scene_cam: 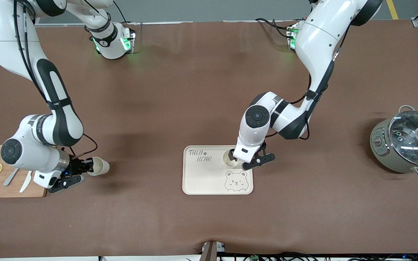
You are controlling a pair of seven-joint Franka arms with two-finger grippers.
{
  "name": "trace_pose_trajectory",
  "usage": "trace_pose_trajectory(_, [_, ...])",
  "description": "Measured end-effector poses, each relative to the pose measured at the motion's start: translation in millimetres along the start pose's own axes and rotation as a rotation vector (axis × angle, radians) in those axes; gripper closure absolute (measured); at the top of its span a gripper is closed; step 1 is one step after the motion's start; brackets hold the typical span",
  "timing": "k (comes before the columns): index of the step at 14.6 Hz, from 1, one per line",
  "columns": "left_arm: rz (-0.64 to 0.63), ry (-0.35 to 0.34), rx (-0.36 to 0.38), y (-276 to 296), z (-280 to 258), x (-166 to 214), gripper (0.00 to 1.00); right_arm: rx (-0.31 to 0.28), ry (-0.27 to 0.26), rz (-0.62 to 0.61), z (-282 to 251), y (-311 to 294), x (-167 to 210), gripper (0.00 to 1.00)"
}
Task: Place white IKEA cup upright on tray with both arms
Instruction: 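Lower the cup onto the tray with the left gripper while the right gripper lifts, then open and raise the left gripper while the right gripper carries the cup toward the tray, then lower the cup onto the tray with the right gripper while the left gripper retracts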
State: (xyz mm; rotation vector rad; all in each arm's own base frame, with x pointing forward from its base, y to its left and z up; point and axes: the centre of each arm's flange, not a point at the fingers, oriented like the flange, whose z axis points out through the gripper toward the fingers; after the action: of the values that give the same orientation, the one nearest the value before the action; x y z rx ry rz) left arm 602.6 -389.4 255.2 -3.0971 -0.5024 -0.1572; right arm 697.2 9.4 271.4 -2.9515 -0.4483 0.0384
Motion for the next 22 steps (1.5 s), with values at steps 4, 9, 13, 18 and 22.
trace_pose_trajectory(4, [-0.003,0.009,0.003,-1,-18,3,0.00,0.045,-0.004,0.135,-20,-33,17,0.96])
trace_pose_trajectory(9, [-0.018,0.034,0.003,-27,-62,36,0.00,0.052,0.022,0.364,-40,-136,41,0.96])
trace_pose_trajectory(13, [0.023,0.028,-0.004,-78,-89,86,0.00,0.065,0.051,0.498,-56,-236,53,0.96])
trace_pose_trajectory(18, [0.116,0.023,0.009,-152,-91,143,0.00,0.070,0.067,0.558,-56,-295,58,0.96])
trace_pose_trajectory(22, [0.185,0.018,0.006,-212,-109,178,0.00,0.045,0.113,0.612,-25,-347,64,0.96])
